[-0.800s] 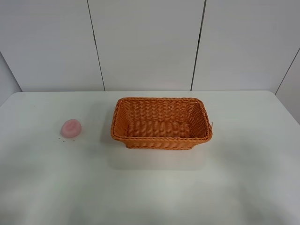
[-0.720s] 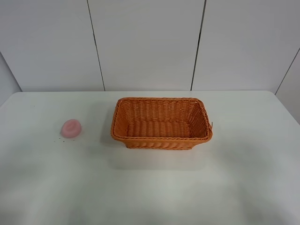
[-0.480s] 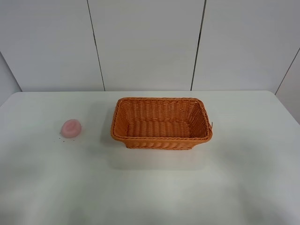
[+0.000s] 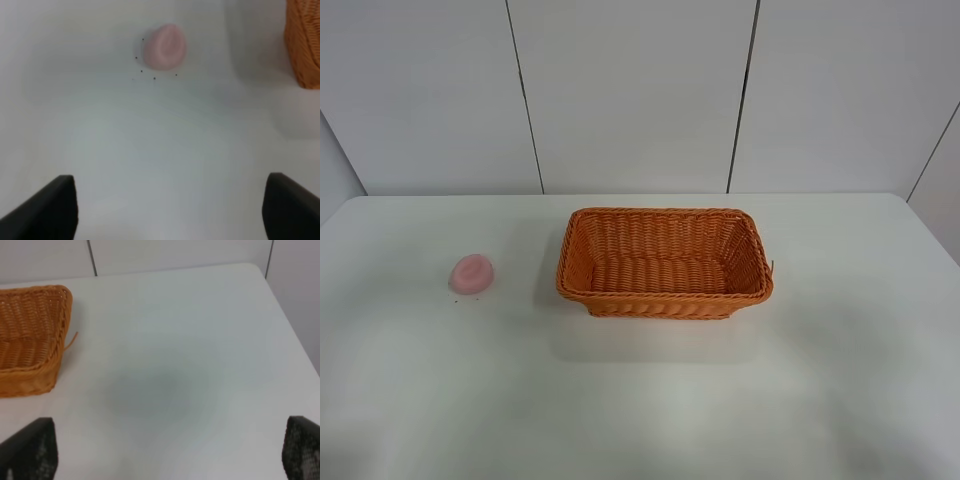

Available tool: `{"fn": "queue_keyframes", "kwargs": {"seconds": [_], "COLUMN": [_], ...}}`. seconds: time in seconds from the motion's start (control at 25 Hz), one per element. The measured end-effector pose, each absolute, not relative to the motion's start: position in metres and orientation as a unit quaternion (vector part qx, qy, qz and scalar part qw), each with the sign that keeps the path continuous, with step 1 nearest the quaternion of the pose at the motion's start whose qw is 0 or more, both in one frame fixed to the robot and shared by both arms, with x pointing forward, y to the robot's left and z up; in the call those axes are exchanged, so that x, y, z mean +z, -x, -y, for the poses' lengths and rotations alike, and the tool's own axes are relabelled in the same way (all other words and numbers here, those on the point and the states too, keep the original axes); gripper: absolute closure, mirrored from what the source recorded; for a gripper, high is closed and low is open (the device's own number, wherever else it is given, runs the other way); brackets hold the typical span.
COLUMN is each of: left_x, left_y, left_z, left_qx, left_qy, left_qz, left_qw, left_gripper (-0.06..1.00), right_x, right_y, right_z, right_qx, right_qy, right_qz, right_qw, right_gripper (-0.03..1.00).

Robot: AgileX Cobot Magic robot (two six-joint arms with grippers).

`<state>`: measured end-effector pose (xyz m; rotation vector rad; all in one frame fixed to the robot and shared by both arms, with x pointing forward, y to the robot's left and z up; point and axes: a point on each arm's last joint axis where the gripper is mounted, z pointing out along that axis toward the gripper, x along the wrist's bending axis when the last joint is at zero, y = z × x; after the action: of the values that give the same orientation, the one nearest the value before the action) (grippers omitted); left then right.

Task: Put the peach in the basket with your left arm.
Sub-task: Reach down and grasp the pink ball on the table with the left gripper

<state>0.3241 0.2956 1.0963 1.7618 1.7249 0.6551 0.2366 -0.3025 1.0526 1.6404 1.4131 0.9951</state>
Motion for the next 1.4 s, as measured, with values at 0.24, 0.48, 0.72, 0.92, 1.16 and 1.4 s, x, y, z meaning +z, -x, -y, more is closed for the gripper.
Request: {"fn": "queue_keyframes", "kwargs": {"seconds": [0.24, 0.48, 0.72, 0.92, 1.16, 1.4], "left_x": [1.092, 1.048, 0.998, 0.958, 0.919, 0.898], "left_y": [-0.439, -0.55, -0.63, -0.66, -0.666, -0.67], "left_z": [-0.298, -0.299, -0.299, -0.299, -0.299, -0.299], "left_qx": [0.199, 0.135, 0.102, 0.08, 0.051, 0.045], "left_qy": [-0.693, -0.715, -0.721, -0.723, -0.724, -0.724], "left_qz": [-0.653, -0.664, -0.67, -0.674, -0.68, -0.681], "left_qw": [0.232, 0.17, 0.148, 0.129, 0.104, 0.097], "left_gripper": [0.09, 0.09, 0.09, 0.09, 0.09, 0.09], "right_x": [1.053, 1.053, 1.053, 1.053, 1.053, 1.053], "right_y": [-0.237, -0.237, -0.237, -0.237, -0.237, -0.237], "right_z": [0.303, 0.303, 0.303, 0.303, 0.303, 0.303], "right_qx": [0.388, 0.388, 0.388, 0.388, 0.388, 0.388], "right_qy": [-0.639, -0.639, -0.639, -0.639, -0.639, -0.639], "right_qz": [-0.551, -0.551, -0.551, -0.551, -0.551, -0.551], "right_qw": [0.37, 0.37, 0.37, 0.37, 0.37, 0.37], "right_gripper": [0.27, 0.27, 0.27, 0.27, 0.27, 0.27]}}
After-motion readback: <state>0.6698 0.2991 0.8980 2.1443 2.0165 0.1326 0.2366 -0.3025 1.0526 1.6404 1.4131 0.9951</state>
